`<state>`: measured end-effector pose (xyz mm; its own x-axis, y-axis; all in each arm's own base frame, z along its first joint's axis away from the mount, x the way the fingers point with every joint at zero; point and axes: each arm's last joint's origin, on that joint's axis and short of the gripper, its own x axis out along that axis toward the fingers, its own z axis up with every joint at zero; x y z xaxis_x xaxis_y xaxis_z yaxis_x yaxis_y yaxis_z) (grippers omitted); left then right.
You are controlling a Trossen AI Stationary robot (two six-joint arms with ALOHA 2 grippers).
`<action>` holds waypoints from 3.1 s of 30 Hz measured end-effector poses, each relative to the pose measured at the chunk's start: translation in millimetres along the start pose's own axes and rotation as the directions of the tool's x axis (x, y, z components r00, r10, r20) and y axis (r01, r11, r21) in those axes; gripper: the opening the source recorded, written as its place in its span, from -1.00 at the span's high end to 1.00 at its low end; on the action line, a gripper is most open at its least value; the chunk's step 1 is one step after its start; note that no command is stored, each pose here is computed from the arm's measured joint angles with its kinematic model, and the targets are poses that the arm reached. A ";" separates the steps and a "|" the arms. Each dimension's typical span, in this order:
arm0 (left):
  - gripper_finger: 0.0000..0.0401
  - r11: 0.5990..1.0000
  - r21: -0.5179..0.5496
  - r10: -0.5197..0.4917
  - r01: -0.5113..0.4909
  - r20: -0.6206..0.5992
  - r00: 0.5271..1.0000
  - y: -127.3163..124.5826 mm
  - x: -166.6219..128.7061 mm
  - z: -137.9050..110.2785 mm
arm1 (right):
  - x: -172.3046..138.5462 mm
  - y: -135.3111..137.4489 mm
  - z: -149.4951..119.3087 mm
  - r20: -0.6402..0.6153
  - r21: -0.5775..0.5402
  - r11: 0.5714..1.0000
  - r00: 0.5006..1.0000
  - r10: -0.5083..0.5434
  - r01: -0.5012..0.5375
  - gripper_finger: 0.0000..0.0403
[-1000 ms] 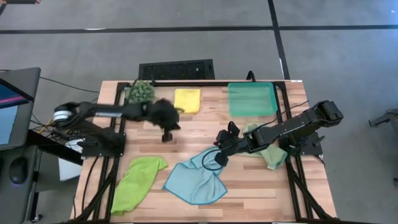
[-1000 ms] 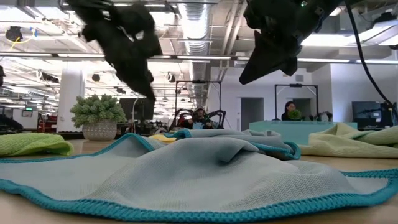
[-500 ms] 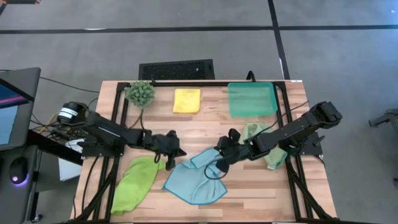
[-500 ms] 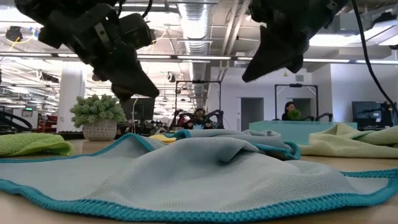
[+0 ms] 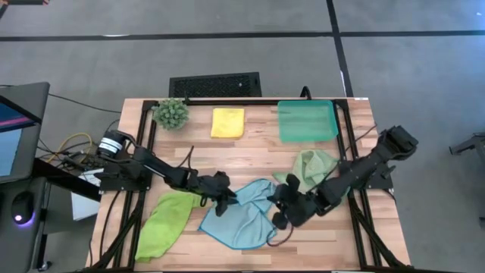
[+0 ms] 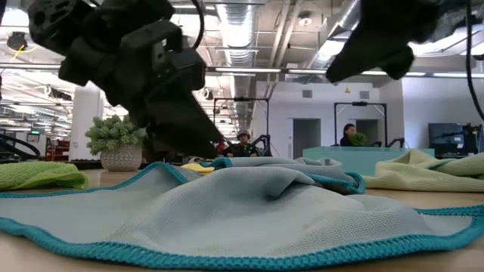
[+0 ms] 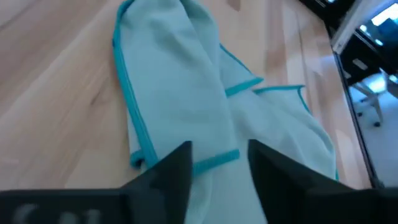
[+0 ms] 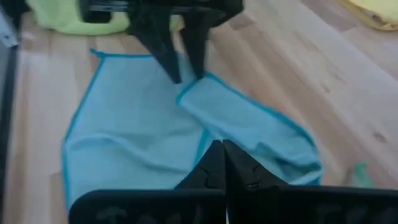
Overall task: Fold microfiber towels
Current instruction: Fold the blue microfiber cloth
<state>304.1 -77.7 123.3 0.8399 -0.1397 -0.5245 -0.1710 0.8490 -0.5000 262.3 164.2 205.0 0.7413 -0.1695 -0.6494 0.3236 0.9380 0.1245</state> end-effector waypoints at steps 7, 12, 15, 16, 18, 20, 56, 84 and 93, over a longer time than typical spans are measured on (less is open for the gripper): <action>-0.13 0.981 -0.014 0.194 -0.195 -0.038 0.980 -0.5 5.9 8.3 | -16.9 16.2 -16.4 0.032 -0.007 1.000 0.999 0.029 -0.028 0.97; -0.18 0.979 -0.030 0.200 -0.202 -0.039 0.979 -3.7 6.9 12.3 | -22.6 21.3 -21.6 0.043 -0.019 0.999 0.998 0.043 -0.043 0.97; -0.18 0.979 -0.055 0.193 -0.198 -0.076 0.978 -3.7 6.9 11.3 | -23.3 21.9 -22.2 0.043 -0.007 0.999 0.998 0.046 -0.046 0.97; -0.17 0.979 -0.061 0.190 -0.196 -0.092 0.977 -3.4 6.8 10.3 | -23.3 21.9 -22.2 0.043 -0.007 0.999 0.998 0.046 -0.046 0.97; -0.16 0.974 -0.066 0.207 -0.216 -0.120 0.971 -1.7 6.2 8.0 | -23.3 22.0 -22.2 0.043 0.000 0.999 0.998 0.046 -0.046 0.97; -0.14 0.966 -0.060 0.241 -0.252 -0.143 0.960 0.8 5.1 5.1 | -23.4 22.0 -22.3 0.043 0.015 0.999 0.998 0.047 -0.047 0.97; 0.99 0.985 0.139 0.126 -0.104 -0.157 0.980 -30.5 -6.7 57.0 | -21.3 19.2 -26.6 0.034 0.135 0.990 0.999 0.042 -0.046 0.97; 1.00 0.800 0.394 0.545 -0.452 -0.164 0.822 -15.7 -53.7 95.7 | 78.7 -6.2 -67.9 -0.175 0.693 0.717 0.983 0.062 0.079 0.22; 1.00 0.800 0.396 0.545 -0.450 -0.166 0.822 -15.7 -53.9 95.6 | 79.9 -5.9 -67.3 -0.099 0.707 0.704 0.995 0.015 0.060 0.41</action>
<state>310.8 -34.7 225.2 0.5118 0.2630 -0.8178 -0.3114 0.9441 0.1087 280.1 165.4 101.9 0.6841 -0.1242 -0.7188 0.6881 0.4367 0.5795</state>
